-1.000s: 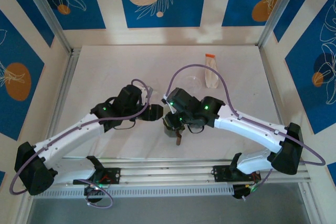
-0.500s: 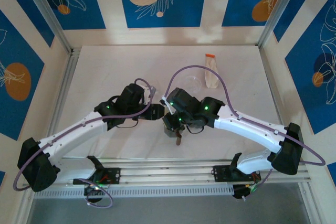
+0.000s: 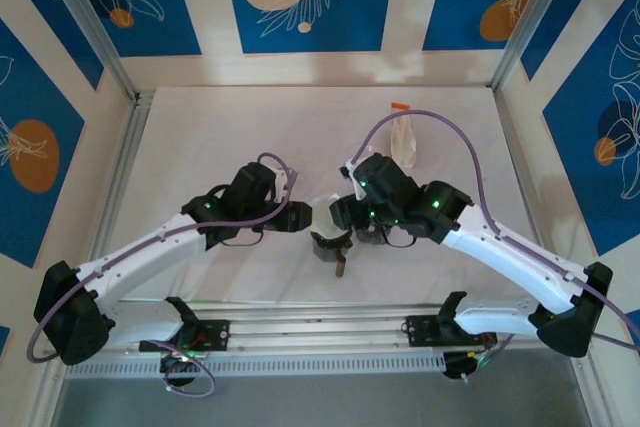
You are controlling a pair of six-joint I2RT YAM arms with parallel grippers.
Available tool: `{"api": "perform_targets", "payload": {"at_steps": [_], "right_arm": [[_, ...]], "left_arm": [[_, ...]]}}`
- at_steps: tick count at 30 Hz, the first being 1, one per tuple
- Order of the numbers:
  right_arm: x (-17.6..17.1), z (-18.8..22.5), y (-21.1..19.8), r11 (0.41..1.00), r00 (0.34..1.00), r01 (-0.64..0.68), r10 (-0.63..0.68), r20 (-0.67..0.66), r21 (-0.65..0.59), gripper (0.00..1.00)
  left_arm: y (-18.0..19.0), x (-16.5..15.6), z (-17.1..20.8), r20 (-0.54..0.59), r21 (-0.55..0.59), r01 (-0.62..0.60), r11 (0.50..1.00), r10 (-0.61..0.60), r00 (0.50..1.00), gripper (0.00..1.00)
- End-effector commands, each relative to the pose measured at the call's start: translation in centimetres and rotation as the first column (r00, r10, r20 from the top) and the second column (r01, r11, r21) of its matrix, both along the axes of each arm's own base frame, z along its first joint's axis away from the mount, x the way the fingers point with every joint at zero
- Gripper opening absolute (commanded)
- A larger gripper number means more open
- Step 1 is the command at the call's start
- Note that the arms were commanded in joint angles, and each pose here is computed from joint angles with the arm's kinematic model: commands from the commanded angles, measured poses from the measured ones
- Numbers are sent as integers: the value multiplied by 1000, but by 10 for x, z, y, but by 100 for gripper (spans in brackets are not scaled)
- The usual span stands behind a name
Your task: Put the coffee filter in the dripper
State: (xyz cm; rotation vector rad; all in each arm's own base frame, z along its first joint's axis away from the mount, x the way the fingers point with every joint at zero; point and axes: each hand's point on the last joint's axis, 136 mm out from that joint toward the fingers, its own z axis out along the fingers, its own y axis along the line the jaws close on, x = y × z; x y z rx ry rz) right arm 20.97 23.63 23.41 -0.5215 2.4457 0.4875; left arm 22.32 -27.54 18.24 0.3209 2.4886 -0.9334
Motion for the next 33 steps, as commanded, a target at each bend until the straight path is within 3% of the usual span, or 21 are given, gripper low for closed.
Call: {"api": "perform_targets", "payload": {"at_steps": [1, 10, 19, 24, 27, 33], "right_arm": [[5, -18, -20, 993, 994, 86, -90, -62, -75, 53], [5, -50, -19, 989, 986, 93, -108, -125, -116, 28], [6, -60, -20, 984, 983, 101, -122, -136, -148, 23], [6, -53, -21, 984, 984, 116, -132, -118, -137, 33], [6, -43, -21, 986, 986, 122, -133, -98, -112, 47], [5, -27, -22, 989, 990, 130, -133, -54, -64, 60]], "left_arm": [[-1, 3, -1, -3, -17, 2, 1000, -2, 1000, 50], [-3, 4, -4, -9, -18, -1, 1000, 1, 1000, 52], [-5, 5, -10, -21, -19, -3, 1000, 3, 1000, 52], [-5, 5, -10, -22, -22, -8, 1000, 8, 1000, 54], [-5, 6, -6, -14, -29, -12, 1000, 11, 1000, 59], [-4, 6, 1, 0, -44, -15, 999, 15, 1000, 68]]}}
